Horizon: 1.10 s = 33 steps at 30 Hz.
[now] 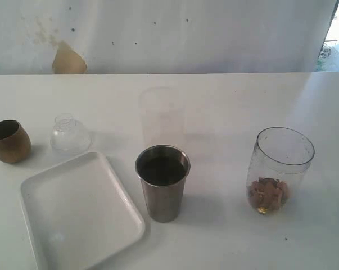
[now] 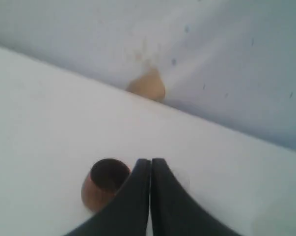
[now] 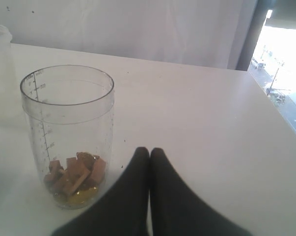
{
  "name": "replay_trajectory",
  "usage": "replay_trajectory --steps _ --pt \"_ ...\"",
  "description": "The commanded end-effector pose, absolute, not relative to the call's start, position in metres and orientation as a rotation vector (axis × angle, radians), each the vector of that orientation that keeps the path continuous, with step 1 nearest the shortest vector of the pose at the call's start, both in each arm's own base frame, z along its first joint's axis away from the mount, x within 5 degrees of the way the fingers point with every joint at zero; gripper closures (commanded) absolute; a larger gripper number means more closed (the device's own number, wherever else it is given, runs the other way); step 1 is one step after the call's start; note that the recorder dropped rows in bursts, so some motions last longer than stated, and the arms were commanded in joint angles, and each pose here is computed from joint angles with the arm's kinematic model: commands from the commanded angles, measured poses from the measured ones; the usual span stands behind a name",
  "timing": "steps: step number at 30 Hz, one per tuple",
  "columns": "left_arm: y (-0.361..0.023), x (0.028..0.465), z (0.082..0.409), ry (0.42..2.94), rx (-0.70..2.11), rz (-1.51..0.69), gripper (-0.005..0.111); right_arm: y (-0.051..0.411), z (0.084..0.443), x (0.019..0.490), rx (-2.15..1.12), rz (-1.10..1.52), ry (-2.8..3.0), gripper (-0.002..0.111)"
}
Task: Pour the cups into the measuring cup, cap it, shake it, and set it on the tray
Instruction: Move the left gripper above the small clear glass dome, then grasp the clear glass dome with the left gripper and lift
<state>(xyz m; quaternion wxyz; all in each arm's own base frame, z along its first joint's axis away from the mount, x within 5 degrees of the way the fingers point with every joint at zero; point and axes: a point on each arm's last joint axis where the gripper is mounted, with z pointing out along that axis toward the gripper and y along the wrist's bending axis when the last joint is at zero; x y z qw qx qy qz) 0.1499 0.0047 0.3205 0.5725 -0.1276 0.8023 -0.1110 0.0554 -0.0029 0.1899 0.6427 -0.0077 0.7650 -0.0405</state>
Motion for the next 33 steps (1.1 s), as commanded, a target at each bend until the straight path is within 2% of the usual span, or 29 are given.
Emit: replay_trajectory --steps 1,3,5,8,15,17,18,20,23,27,29,30,32,33 --pt "-0.007 0.225 0.312 2.054 -0.016 -0.351 0.081 -0.003 0.191 0.055 -0.014 -0.098 1.730 0.108" --pt "-0.009 0.251 0.310 2.114 0.005 -0.413 0.063 -0.003 0.191 0.055 -0.014 -0.098 1.730 0.108" --pt "-0.015 0.278 0.309 2.180 0.077 -0.459 0.053 -0.003 0.191 0.055 -0.014 -0.098 1.730 0.108" --pt "-0.032 0.316 0.296 2.305 0.225 -0.459 0.052 -0.003 0.191 0.055 -0.014 -0.098 1.730 0.108" --pt "-0.085 0.376 0.268 2.479 0.465 -0.077 0.051 -0.003 0.191 0.055 -0.014 -0.098 1.730 0.108" --pt "-0.097 0.388 0.258 2.559 0.476 -0.027 0.044 -0.003 0.191 0.055 -0.014 -0.098 1.730 0.108" --pt "-0.103 0.397 0.246 2.641 0.481 -0.040 0.035 -0.003 0.191 0.055 -0.014 -0.098 1.730 0.108" --pt "-0.108 0.408 0.235 2.712 0.442 -0.069 0.032 -0.003 0.191 0.055 -0.014 -0.098 1.730 0.108" --pt "-0.111 0.417 0.219 2.750 0.368 -0.097 0.038 -0.003 0.191 0.055 -0.014 -0.098 1.730 0.108" --pt "-0.108 0.428 0.189 2.792 0.269 -0.024 0.039 -0.003 0.191 0.055 -0.014 -0.098 1.730 0.108" --pt "-0.109 0.430 0.187 2.777 0.266 -0.031 0.042 -0.003 0.191 0.055 -0.014 -0.098 1.730 0.108" --pt "-0.109 0.430 0.188 2.774 0.266 -0.031 0.046 -0.003 0.191 0.055 -0.014 -0.098 1.730 0.108" --pt "-0.109 0.429 0.188 2.784 0.267 -0.029 0.066 -0.003 0.191 0.055 -0.014 -0.098 1.730 0.108" --pt "-0.108 0.427 0.187 2.800 0.293 -0.020 0.085 -0.003 0.191 0.055 -0.014 -0.098 1.730 0.108"
